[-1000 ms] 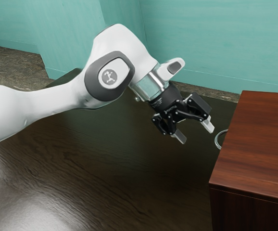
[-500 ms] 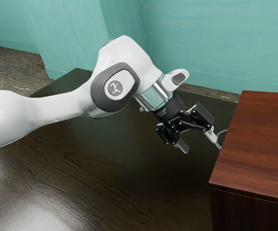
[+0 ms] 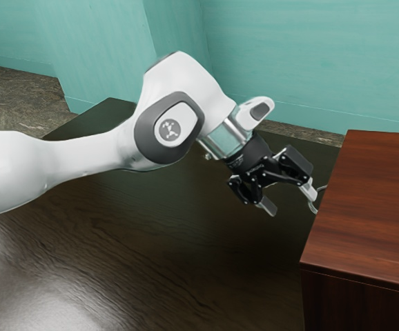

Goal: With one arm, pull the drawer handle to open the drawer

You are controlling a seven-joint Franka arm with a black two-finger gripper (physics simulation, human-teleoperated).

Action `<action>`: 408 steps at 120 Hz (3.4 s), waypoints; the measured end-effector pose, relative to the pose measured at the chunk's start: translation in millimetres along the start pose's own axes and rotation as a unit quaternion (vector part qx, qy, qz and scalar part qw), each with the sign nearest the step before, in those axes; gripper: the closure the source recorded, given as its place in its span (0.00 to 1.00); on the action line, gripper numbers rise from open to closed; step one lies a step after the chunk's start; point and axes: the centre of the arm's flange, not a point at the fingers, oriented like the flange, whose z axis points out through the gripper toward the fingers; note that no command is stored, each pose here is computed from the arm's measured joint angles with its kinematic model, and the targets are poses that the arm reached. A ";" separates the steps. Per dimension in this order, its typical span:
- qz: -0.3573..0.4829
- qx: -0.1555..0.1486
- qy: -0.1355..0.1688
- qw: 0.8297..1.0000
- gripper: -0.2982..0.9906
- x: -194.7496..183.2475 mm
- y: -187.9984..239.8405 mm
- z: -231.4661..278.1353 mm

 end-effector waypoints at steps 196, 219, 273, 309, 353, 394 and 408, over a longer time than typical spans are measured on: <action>-0.041 0.019 0.024 0.999 0.23 18.3 -99.4 -52.0; -0.033 0.023 0.031 0.999 0.23 22.8 -110.3 -54.8; -0.030 0.022 0.045 0.998 0.23 26.3 -159.3 -86.0; -0.016 0.039 0.044 0.998 0.24 25.1 -177.7 -93.4; -0.008 0.022 0.059 0.998 0.23 21.3 -170.5 -117.4; 0.054 0.052 0.102 0.992 0.23 -17.0 -102.1 -180.3; 0.085 0.141 0.102 0.981 0.23 -35.0 -85.2 -191.5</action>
